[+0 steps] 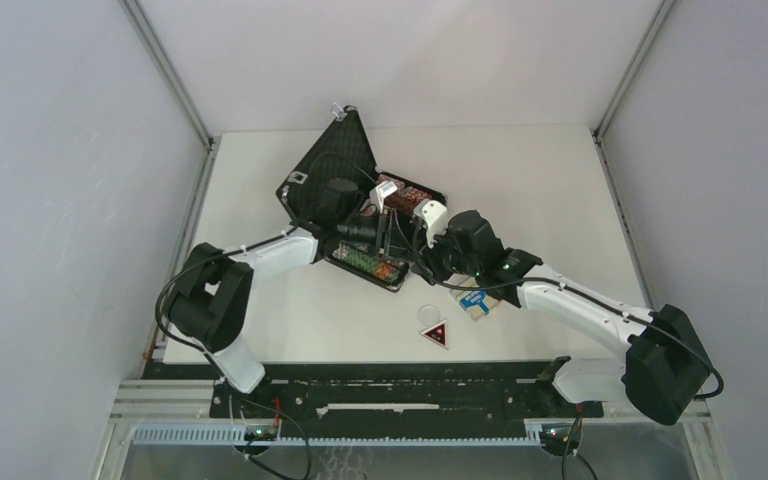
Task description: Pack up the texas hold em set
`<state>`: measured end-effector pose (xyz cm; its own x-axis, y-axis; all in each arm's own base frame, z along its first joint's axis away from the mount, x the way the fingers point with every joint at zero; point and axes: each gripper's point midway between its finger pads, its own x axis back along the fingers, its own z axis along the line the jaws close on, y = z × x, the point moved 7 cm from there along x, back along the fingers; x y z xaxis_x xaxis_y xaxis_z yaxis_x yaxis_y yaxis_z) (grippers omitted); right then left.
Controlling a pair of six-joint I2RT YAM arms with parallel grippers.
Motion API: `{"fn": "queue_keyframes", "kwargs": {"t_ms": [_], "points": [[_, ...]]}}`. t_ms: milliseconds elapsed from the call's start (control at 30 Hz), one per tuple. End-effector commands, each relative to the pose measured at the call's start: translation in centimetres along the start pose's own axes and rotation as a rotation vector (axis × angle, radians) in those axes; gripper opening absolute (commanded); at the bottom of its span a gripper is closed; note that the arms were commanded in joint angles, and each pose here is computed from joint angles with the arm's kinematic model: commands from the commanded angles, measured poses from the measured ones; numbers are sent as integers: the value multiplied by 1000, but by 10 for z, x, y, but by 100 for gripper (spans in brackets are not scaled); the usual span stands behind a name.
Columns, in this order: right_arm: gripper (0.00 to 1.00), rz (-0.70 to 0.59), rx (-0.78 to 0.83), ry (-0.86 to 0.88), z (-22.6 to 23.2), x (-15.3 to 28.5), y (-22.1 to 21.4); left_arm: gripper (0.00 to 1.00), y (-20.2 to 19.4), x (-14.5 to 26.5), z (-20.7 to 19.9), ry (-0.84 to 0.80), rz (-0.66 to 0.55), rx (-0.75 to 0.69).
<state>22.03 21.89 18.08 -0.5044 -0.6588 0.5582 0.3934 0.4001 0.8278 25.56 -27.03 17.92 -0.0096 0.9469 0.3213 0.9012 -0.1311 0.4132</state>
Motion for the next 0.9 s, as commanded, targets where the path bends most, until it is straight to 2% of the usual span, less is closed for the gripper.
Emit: {"fn": "queue_keyframes", "kwargs": {"t_ms": [0,33,67,100,133,233,400,500,700,867], "points": [[0,-142,31,-23,-1,4,38,3,8,-3,-28,-118,24,-101],[0,-143,29,-28,-2,4,39,1,8,-3,-29,-116,23,-103],[6,-143,28,-34,-2,4,39,0,9,-2,-28,-112,19,-105],[16,-142,28,-38,-3,4,39,0,10,-2,-28,-109,15,-109],[31,-140,27,-42,-3,4,38,0,10,-2,-28,-106,11,-110],[58,-138,22,-55,-5,3,38,0,14,-2,-29,-98,-1,-114],[87,-141,16,-80,-7,5,38,0,22,-3,-30,-86,-20,-115],[92,-142,7,-89,-9,5,38,0,26,-4,-28,-80,-27,-112],[92,-167,-26,-102,-13,12,35,0,46,-2,-16,11,-73,-89],[92,-252,-73,-69,-11,31,40,0,63,4,6,125,-120,-70]]}}
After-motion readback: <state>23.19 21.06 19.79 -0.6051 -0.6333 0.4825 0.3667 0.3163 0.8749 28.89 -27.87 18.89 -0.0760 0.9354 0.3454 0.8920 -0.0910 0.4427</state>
